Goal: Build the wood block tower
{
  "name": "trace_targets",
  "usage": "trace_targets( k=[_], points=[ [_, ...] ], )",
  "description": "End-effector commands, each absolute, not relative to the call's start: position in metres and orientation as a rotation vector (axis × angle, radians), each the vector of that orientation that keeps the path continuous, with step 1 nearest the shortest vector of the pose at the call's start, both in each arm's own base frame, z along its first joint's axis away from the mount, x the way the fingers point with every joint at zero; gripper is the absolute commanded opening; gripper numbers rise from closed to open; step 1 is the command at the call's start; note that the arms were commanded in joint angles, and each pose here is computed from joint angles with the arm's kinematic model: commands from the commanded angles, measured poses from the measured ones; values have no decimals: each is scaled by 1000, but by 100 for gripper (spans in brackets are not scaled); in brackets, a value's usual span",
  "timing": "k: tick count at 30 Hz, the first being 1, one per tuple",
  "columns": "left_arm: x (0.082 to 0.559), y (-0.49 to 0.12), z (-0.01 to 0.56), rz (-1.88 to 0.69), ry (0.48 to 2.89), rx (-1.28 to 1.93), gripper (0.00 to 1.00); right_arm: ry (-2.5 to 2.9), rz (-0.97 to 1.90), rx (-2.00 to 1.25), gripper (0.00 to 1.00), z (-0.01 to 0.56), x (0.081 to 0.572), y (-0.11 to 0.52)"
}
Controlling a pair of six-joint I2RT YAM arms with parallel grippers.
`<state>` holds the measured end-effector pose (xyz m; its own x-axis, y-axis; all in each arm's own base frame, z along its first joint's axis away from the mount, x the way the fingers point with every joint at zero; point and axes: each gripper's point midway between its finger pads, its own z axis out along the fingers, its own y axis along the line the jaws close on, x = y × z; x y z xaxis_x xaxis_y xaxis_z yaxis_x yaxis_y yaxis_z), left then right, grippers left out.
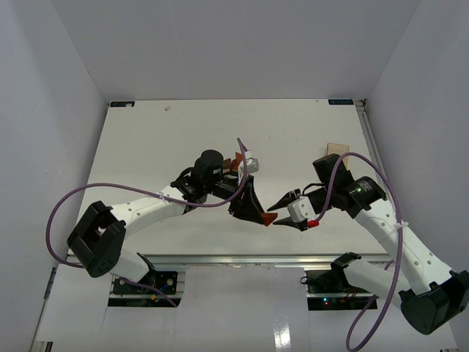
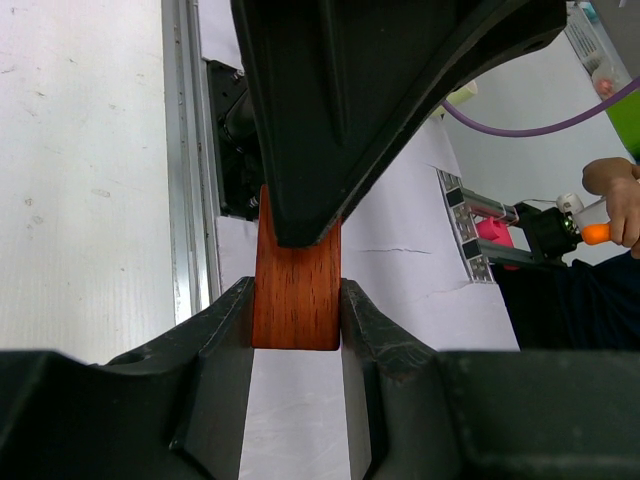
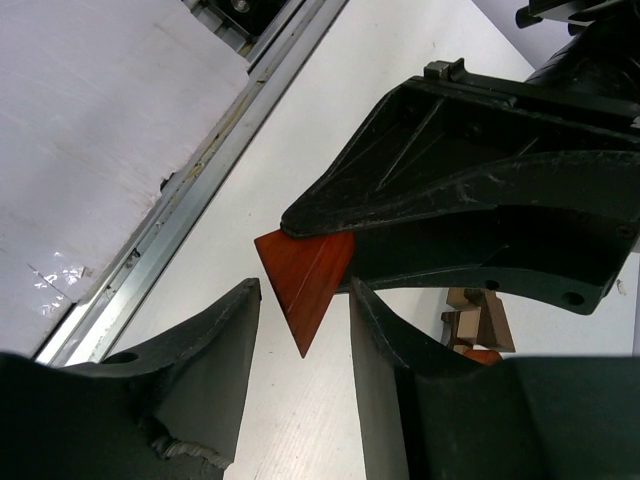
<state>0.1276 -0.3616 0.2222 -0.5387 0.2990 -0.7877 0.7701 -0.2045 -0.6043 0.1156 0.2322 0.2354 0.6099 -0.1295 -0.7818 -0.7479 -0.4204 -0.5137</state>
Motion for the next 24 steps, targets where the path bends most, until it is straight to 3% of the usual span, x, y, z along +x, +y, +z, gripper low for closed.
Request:
trace_targets(
  k=[1,15,24],
  points=[
    [127,-359,248,-1800,1580,1289,0,695,813,-1899,48,238,116,233],
    [126,-357,251,-1805,1563,1300,0,682,866,-1911,37,240,112,238],
    [130,-361,250,-1810,1559,1305,0,680,889,-1917,24,240,109,240]
  ],
)
